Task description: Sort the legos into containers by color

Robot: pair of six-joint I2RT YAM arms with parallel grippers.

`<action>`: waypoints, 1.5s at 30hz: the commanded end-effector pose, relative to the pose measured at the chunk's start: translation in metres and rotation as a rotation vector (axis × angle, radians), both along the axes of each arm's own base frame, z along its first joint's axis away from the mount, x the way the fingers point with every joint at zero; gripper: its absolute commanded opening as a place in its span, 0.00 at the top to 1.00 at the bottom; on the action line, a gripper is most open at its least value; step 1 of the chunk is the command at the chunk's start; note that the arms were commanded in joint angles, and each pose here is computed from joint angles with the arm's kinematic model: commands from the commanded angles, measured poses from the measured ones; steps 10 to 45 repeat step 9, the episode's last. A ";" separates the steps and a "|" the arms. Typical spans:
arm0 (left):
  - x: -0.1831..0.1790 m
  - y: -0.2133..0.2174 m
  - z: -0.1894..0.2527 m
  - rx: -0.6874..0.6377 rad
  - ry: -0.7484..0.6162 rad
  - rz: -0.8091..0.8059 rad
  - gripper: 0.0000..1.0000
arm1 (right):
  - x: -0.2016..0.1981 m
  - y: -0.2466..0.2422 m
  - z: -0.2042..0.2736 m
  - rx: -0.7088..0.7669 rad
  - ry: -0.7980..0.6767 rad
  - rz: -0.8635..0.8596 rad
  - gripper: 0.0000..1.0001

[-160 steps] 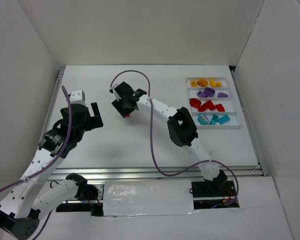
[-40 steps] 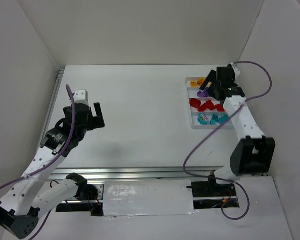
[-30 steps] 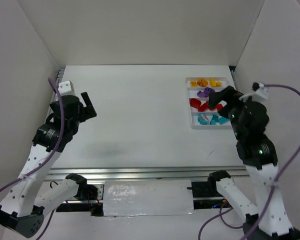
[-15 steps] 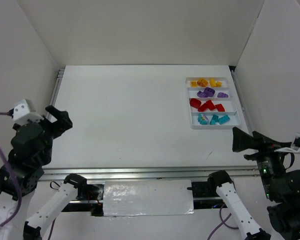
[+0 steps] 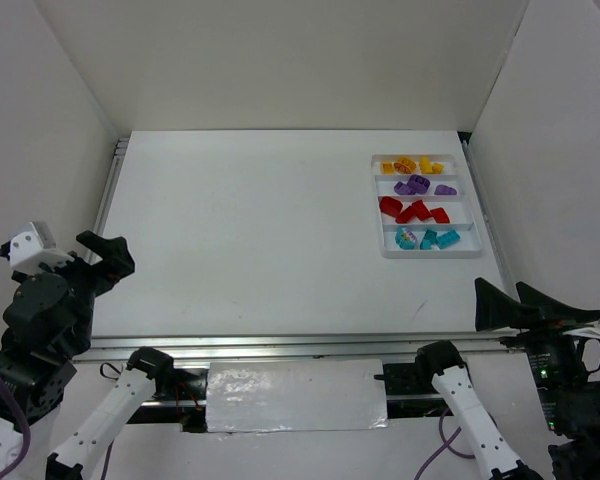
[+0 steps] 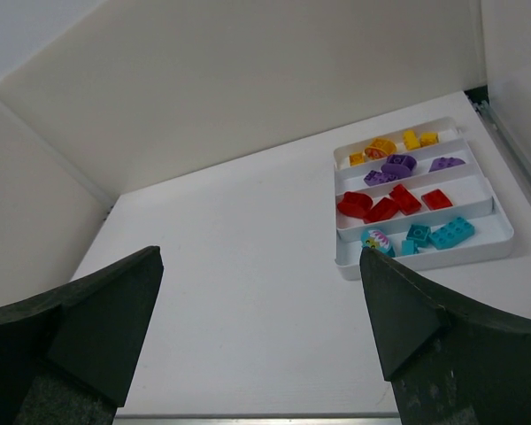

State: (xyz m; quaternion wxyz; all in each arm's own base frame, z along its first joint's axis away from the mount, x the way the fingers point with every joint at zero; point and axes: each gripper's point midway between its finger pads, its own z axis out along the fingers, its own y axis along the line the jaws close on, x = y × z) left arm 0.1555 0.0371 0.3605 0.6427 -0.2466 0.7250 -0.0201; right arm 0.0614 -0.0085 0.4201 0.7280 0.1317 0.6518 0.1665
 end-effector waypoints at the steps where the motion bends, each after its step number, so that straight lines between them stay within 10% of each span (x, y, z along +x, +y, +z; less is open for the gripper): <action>1: 0.003 -0.004 0.006 -0.012 -0.026 -0.015 0.00 | 0.005 0.004 -0.003 -0.026 0.035 0.022 0.00; 45: 0.010 -0.009 0.003 -0.014 -0.031 -0.034 0.01 | 0.015 0.010 -0.004 -0.021 0.059 0.038 0.01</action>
